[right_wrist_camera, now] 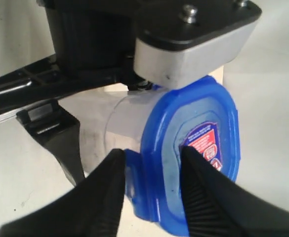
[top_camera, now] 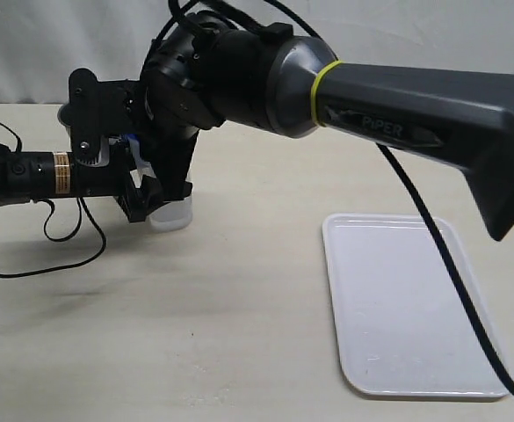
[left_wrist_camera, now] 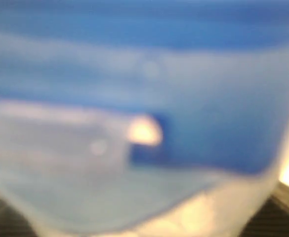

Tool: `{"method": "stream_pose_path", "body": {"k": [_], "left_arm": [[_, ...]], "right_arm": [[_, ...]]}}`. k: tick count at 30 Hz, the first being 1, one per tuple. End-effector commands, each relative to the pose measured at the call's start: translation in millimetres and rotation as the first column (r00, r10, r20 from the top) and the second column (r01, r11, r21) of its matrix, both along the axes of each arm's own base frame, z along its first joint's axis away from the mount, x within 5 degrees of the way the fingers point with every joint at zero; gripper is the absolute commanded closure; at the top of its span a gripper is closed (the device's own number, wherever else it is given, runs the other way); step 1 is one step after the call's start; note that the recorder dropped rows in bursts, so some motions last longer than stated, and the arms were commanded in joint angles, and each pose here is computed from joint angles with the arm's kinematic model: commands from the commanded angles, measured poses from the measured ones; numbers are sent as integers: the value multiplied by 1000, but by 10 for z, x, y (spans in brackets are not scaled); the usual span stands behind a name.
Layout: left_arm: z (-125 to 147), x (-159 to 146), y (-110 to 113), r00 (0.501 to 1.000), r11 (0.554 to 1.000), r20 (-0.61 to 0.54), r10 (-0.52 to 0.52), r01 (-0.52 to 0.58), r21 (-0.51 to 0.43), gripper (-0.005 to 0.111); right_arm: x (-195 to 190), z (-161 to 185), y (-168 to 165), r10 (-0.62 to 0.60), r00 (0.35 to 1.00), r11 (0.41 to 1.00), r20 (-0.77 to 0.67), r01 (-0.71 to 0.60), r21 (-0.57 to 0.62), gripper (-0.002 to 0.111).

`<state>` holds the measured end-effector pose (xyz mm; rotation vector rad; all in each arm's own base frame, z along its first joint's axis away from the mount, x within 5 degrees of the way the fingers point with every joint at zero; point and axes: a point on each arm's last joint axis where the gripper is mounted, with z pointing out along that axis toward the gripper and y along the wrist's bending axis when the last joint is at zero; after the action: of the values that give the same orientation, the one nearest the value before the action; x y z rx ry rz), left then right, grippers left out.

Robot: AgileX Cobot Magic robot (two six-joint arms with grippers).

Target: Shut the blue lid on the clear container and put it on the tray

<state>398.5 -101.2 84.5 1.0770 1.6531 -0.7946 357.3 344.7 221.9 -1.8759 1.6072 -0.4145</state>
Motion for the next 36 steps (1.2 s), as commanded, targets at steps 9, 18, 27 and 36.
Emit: {"method": "stream_pose_path", "body": {"k": [9,18,27,36], "left_arm": [[112,-189,-202,971,972,80,-225,230,-57,107],[117,-178,-195,972,973,92,-217,222,-58,107],[108,-151,-193,970,978,140,-201,206,-25,107],[388,-186,-567,964,975,166,-208,192,110,107]], "right_arm": [[-30,-146,-138,-95,978,994,-183,102,30,80],[-81,521,-418,-130,958,960,-256,186,209,50],[-322,1259,-701,-136,973,934,-188,189,304,50],[-576,1967,-1328,-198,944,829,-266,305,468,63]]}}
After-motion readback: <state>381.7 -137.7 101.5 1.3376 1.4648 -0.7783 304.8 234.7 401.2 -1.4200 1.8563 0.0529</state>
